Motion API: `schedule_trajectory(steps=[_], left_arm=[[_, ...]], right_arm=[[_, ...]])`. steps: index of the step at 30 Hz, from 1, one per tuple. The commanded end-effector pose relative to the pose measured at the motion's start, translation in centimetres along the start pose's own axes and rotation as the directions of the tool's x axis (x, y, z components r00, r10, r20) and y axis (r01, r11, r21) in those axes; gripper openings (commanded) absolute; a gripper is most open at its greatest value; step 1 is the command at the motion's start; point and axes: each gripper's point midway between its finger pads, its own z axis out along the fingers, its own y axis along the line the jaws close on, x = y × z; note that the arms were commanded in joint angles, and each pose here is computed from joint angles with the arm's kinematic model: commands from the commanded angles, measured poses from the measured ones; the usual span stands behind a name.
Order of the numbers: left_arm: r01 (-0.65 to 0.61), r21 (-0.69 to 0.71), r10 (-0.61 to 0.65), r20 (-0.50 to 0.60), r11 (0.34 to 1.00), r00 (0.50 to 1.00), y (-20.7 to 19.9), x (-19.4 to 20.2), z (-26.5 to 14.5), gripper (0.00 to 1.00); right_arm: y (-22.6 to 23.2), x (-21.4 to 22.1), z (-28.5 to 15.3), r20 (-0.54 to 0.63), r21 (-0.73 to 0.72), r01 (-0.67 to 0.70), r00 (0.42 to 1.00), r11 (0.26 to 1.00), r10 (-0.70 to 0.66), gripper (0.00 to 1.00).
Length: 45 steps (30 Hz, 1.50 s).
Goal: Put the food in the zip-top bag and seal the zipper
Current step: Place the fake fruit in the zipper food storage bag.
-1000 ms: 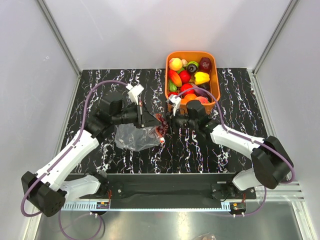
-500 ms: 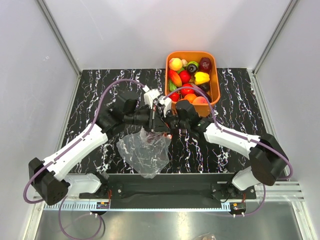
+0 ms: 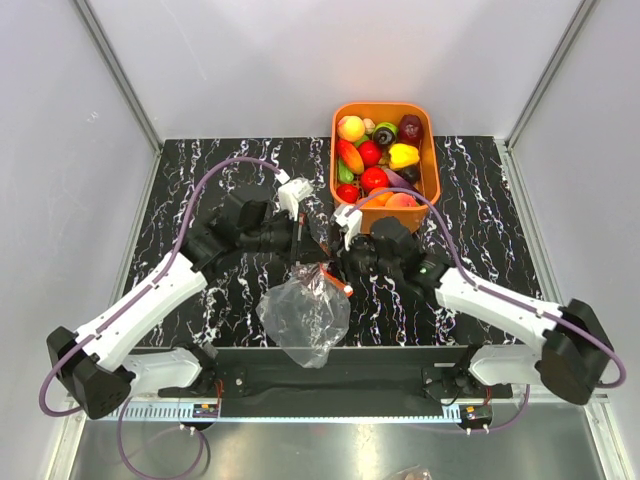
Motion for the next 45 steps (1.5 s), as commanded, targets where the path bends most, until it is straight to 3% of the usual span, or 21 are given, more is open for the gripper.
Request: schedule_trajectory(steps=[1,9,16,24,30,37,40,41,42,43,45], left_arm=[[-0.085,-0.124,0.099,0.108,0.989,0.989,1.8,-3.2,-0.6,0.0],[-0.118,-0.21,0.143,0.108,0.971,0.984,3.2,-4.1,-0.8,0.0],[-0.152,-0.173,0.176,0.134,0.973,0.975,2.5,-4.6,-0.5,0.0],[-0.225,-0.013,0.223,0.199,0.974,0.954,-0.4,-4.6,-0.7,0.0],[-0.253,0.174,0.205,0.255,0.951,0.945,-3.8,-4.4,-0.5,0.0],[-0.273,0.234,0.175,0.37,0.933,0.913,-5.8,-5.1,-0.1,0.0],[-0.277,0.28,0.128,0.453,0.919,0.882,-6.3,-4.8,1.1,0.0],[-0.326,0.299,0.13,0.526,0.897,0.841,-7.6,-5.9,0.6,0.0],[-0.331,0.313,0.13,0.523,0.89,0.842,-7.9,-5.3,1.6,0.0],[-0.344,0.312,0.134,0.537,0.886,0.833,-8.3,-5.6,2.1,0.0],[-0.367,0.323,0.168,0.507,0.872,0.845,-8.9,-4.9,4.4,0.0]], right_arm=[[3.2,-2.2,-1.9,0.086,-0.072,0.089,0.993,0.993,-0.082,0.26],[4.8,-1.9,-3.2,0.073,-0.087,0.121,0.991,0.989,-0.115,0.26],[6.9,-2.8,-3.5,0.131,-0.189,0.139,0.985,0.972,-0.115,0.27],[6.6,-3.0,-3.6,0.143,-0.174,0.175,0.978,0.969,-0.151,0.27],[7.2,-6.6,-4.2,0.278,-0.153,0.2,0.949,0.968,-0.152,0.27],[6.2,-9.6,-6.0,0.372,-0.042,0.222,0.909,0.974,-0.191,0.25],[4.8,-9.6,-7.6,0.338,0.056,0.249,0.907,0.967,-0.253,0.27],[4.2,-8.5,-8.1,0.261,0.082,0.257,0.927,0.963,-0.269,0.28],[3.1,-8.5,-8.7,0.231,0.149,0.245,0.933,0.958,-0.275,0.29],[2.1,-6.5,-9.1,0.13,0.175,0.239,0.956,0.955,-0.263,0.29],[1.7,-6.6,-10.5,0.087,0.214,0.231,0.963,0.949,-0.255,0.3]])
